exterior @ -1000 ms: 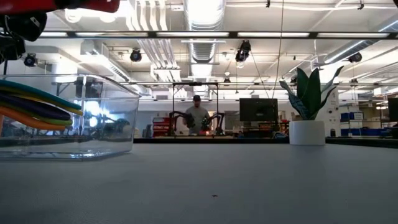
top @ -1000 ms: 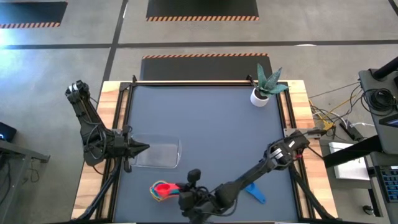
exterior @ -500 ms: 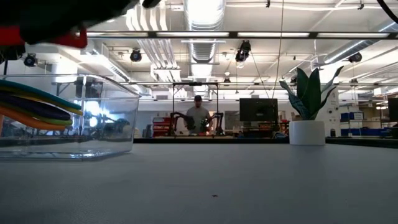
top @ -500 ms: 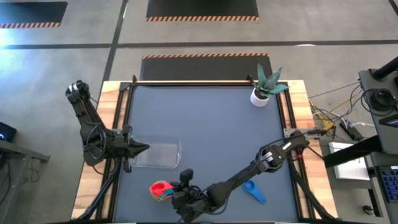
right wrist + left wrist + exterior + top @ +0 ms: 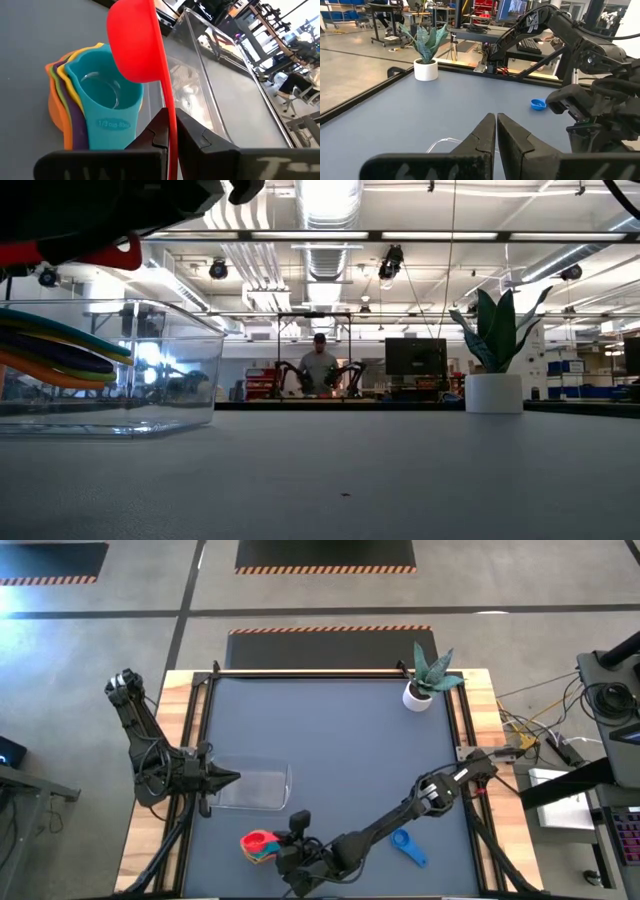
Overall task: Nest measuring cups in basket
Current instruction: Stack the orange measuring cup on top of the light blue measuring cup
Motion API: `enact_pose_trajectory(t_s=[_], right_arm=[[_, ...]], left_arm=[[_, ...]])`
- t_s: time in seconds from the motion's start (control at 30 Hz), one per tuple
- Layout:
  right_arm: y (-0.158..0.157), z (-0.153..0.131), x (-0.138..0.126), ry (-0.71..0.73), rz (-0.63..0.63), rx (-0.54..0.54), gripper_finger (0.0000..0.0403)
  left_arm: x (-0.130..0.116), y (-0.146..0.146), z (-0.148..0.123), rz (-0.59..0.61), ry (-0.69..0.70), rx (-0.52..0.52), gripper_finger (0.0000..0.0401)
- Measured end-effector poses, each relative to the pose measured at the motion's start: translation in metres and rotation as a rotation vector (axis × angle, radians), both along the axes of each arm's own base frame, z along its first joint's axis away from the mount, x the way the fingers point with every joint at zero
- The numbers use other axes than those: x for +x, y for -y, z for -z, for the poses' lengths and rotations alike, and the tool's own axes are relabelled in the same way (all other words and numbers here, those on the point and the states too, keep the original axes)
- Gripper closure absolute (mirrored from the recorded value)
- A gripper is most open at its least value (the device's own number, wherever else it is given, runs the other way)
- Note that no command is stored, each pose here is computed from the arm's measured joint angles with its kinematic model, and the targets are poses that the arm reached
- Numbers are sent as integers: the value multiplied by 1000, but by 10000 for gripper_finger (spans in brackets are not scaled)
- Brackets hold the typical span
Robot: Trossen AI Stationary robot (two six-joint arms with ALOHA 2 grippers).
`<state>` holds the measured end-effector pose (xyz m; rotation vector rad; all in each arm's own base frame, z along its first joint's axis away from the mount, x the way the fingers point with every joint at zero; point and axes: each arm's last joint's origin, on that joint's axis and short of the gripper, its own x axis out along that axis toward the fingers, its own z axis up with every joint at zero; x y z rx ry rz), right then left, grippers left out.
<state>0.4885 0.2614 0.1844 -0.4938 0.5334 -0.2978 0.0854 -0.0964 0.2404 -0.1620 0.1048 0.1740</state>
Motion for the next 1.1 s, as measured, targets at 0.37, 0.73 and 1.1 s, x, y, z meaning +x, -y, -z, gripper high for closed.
enact_pose_trajectory(t_s=[0.37,0.73,1.1], right_arm=[[10,4,1,-34,33,4,394],[10,6,3,-34,24,35,362],[8,7,2,-36,7,82,301]], left_arm=[[0,0,0,-1,0,1,401],[0,1,1,-1,-4,8,401],[0,1,1,0,-4,10,401]])
